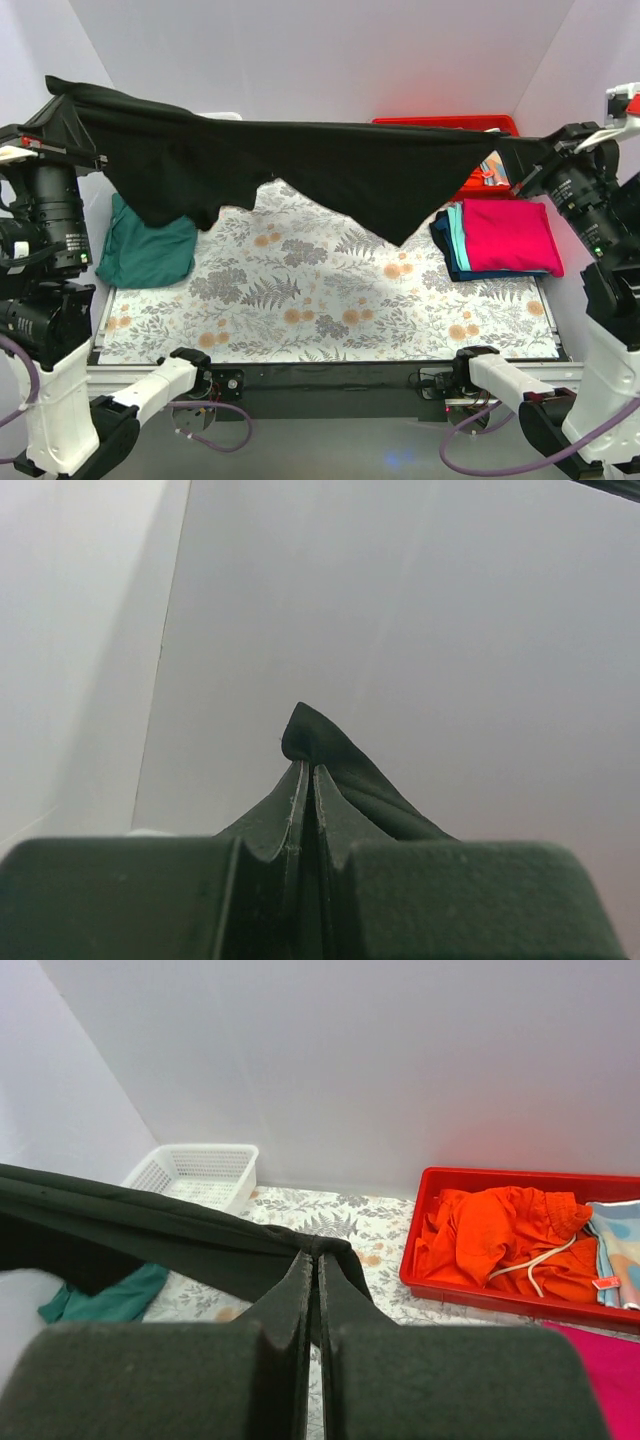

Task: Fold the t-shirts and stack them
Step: Flatten out the tshirt

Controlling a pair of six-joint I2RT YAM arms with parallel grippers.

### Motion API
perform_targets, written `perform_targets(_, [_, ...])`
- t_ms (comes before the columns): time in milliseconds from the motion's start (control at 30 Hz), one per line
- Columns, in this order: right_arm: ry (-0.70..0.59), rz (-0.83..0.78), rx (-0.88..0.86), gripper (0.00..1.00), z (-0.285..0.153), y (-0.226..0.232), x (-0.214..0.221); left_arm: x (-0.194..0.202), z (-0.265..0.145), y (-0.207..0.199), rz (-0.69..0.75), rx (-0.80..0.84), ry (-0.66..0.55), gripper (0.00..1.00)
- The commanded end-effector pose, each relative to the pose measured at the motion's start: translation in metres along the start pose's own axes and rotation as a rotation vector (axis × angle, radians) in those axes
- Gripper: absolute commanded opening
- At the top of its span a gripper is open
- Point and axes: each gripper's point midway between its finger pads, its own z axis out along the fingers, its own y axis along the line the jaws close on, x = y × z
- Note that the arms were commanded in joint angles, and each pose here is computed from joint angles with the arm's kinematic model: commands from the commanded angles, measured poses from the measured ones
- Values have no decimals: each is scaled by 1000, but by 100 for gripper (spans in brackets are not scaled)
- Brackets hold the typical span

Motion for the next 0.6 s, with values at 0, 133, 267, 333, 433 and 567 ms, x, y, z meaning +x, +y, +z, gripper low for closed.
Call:
perform_targets(0, [-41, -11, 16, 1, -19, 3, -14, -6, -2, 8, 54, -34, 12, 0])
perform_targets(133, [-38, 5, 20, 1, -11, 1, -15, -14, 15, -4, 58, -13, -10, 0])
perform_targets(267, [31, 51, 71, 1, 21, -17, 11, 48, 55, -16, 121, -33, 69, 0])
perform_targets(333, [120, 90, 148, 1, 47, -41, 50, 137, 74, -14, 187, -65, 169, 0])
perform_targets(433, [253, 169, 274, 1, 76, -76, 119, 264, 76, 0, 264, -101, 316, 0])
perform_targets(567, [404, 233, 377, 1, 111, -116, 222, 393, 65, 9, 295, -97, 488, 0])
